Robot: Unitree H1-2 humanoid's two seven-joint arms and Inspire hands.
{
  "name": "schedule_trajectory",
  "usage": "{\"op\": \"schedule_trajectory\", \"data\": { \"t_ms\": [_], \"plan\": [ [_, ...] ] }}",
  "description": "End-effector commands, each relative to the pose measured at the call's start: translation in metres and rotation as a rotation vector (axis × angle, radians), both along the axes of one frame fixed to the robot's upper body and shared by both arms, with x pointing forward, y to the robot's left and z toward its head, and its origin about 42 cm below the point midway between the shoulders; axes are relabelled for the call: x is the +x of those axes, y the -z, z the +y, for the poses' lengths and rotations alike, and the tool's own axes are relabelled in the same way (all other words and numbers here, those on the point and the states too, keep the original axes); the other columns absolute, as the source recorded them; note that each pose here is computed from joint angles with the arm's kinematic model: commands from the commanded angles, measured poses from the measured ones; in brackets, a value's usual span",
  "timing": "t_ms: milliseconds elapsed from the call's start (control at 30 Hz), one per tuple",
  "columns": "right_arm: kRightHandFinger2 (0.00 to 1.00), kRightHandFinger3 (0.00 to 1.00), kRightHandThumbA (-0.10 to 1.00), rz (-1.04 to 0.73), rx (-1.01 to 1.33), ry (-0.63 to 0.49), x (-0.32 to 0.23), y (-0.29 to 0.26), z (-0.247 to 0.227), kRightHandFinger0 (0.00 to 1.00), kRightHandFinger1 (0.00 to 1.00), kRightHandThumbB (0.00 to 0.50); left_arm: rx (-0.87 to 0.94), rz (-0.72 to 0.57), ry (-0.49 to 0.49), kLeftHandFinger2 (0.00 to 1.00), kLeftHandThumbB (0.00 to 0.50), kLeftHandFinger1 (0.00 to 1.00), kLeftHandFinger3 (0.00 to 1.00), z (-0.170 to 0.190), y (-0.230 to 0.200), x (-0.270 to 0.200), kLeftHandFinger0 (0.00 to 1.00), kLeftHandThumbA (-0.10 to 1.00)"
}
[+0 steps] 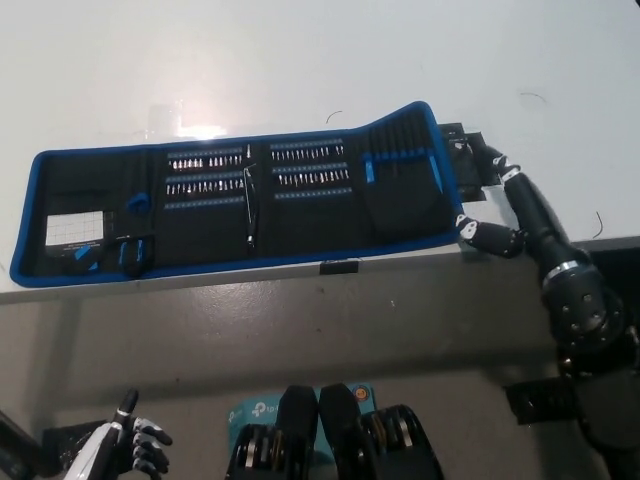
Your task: The robot uses its right hand to lift an edge of the toolkit kept in middle of the desk and make one fold in it
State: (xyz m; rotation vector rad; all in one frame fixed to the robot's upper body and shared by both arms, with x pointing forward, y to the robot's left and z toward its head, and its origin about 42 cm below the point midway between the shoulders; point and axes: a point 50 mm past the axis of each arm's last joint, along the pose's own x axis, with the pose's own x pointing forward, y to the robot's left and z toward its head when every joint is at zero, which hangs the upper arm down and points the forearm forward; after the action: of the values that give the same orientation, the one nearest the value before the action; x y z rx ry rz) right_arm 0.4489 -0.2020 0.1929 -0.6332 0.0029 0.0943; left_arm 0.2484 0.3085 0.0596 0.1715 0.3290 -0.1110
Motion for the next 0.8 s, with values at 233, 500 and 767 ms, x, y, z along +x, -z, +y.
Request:
{"op": "schedule_trajectory", "data": {
  "t_ms": [233, 500, 767],
  "plan": [
    [1.0, 1.0, 0.41, -0.061, 0.076, 0.076, 0.02, -0.003, 0.047, 1.0, 1.0, 0.342, -0.008, -0.043, 0.019, 0.3, 0.5, 0.34, 0.35, -0.003, -0.009, 0.003, 0.4, 1.0],
    [1.0, 1.0, 0.32, -0.055, 0.156, 0.094, 0.018, 0.014, 0.067, 1.0, 1.0, 0.348, -0.024, -0.055, 0.026, 0.31, 0.5, 0.34, 0.36, -0.005, -0.009, 0.002, 0.4, 1.0],
    [1.0, 1.0, 0.27, -0.064, 0.237, 0.049, 0.018, -0.003, 0.105, 1.0, 1.0, 0.357, -0.032, -0.049, 0.007, 0.26, 0.5, 0.31, 0.32, -0.006, -0.004, 0.0, 0.35, 1.0]
  ]
}}
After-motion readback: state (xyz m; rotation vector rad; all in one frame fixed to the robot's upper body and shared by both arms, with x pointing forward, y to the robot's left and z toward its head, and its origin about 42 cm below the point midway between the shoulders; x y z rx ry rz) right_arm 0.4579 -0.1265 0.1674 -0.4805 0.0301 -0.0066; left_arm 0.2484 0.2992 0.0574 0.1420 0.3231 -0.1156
